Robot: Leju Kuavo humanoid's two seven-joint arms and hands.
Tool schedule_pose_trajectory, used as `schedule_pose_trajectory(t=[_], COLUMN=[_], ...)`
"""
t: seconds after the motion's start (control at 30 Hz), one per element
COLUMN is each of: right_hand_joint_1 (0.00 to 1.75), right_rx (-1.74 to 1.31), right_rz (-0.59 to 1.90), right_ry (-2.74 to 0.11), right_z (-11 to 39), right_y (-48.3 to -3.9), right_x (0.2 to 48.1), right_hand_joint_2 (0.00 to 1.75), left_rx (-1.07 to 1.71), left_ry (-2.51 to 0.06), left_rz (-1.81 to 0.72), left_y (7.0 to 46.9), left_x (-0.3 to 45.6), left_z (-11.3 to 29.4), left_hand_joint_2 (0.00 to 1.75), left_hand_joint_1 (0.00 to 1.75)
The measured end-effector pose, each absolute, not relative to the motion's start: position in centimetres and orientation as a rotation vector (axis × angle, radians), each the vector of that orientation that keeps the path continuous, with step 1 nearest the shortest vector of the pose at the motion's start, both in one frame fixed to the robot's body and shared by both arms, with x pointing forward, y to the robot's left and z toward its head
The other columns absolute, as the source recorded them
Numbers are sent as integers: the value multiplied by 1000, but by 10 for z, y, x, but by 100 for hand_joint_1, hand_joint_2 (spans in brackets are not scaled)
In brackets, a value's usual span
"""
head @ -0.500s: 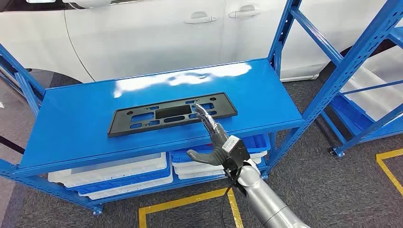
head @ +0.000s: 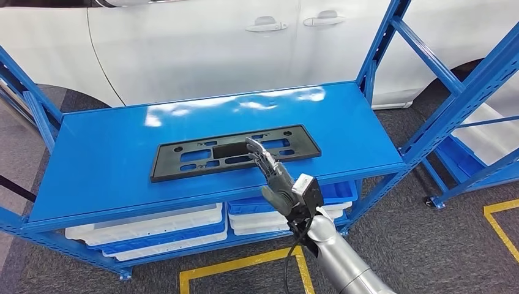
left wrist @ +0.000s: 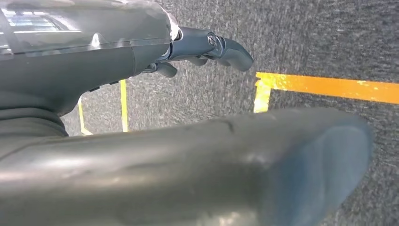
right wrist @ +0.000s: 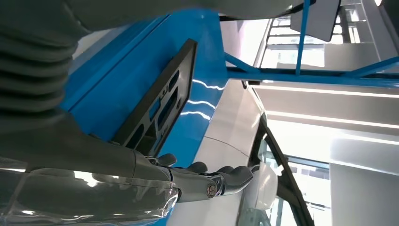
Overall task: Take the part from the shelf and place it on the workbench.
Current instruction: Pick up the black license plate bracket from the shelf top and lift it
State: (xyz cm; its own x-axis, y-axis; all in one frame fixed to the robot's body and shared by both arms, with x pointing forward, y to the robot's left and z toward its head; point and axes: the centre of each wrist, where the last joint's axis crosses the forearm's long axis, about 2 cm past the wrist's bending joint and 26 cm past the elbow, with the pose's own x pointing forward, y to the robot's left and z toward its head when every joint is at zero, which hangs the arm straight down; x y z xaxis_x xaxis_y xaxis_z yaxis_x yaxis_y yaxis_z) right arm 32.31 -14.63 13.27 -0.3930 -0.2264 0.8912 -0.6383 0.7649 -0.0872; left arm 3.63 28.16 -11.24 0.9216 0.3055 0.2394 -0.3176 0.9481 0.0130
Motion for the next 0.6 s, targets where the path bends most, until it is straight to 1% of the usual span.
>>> schedule_pose_trajectory(t=[0.6], right_hand_joint_1=[0], right_rx=[685], right_rz=[510], right_ry=[-1957], right_z=[136], right_y=[-142], right_x=[327], right_hand_joint_2=[0], left_rx=[57], left_ry=[-243], left_rz=[308], left_y=[285], left_x=[39], left_z=[-112], left_hand_joint_2=[0], left_hand_joint_1=[0])
